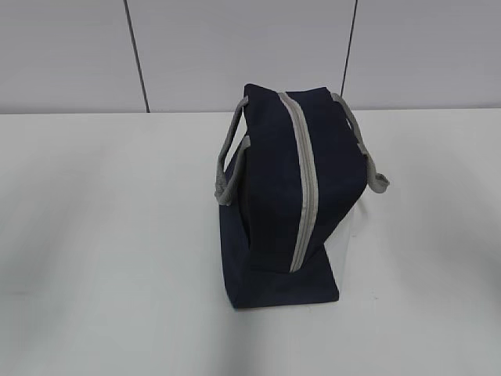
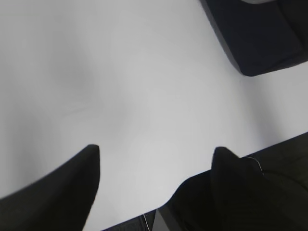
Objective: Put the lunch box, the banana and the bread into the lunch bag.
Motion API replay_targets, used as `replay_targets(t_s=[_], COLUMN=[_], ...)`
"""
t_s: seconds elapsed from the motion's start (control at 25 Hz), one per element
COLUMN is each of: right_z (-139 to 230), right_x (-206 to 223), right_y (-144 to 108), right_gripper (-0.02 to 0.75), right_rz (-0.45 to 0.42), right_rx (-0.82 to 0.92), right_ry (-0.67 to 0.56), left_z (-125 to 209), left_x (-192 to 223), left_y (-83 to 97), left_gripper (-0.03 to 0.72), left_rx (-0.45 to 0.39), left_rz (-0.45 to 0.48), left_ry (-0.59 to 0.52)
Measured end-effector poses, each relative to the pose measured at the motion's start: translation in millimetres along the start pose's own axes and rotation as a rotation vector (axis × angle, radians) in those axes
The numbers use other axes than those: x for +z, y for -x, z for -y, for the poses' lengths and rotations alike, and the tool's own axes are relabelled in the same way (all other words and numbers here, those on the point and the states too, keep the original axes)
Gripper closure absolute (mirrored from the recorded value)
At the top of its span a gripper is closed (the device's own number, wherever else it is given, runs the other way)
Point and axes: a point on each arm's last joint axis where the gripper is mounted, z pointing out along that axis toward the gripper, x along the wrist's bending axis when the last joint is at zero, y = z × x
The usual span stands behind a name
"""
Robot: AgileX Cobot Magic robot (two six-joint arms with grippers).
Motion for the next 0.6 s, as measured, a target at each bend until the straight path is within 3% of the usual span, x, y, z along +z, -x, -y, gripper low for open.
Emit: replay_targets(t_s=[0.36, 0.6], right_z=[80.1, 129.1], right_x=[-38.6, -48.4], right_y=[-9.4, -12.8], right_gripper=[0.196, 0.196], right_rz=[0.040, 0.043], right_rx=[0.031, 0.026], right_ry=[0.172, 0.249], left_z=[79.9, 119.3], left_x=[-30.0, -27.5], left_y=[-6.2, -11.1], left_gripper=[0.221, 0.246], left_rx=[0.000, 0.000], left_rz=[-0.073, -0.117], left_ry=[0.159, 0.199])
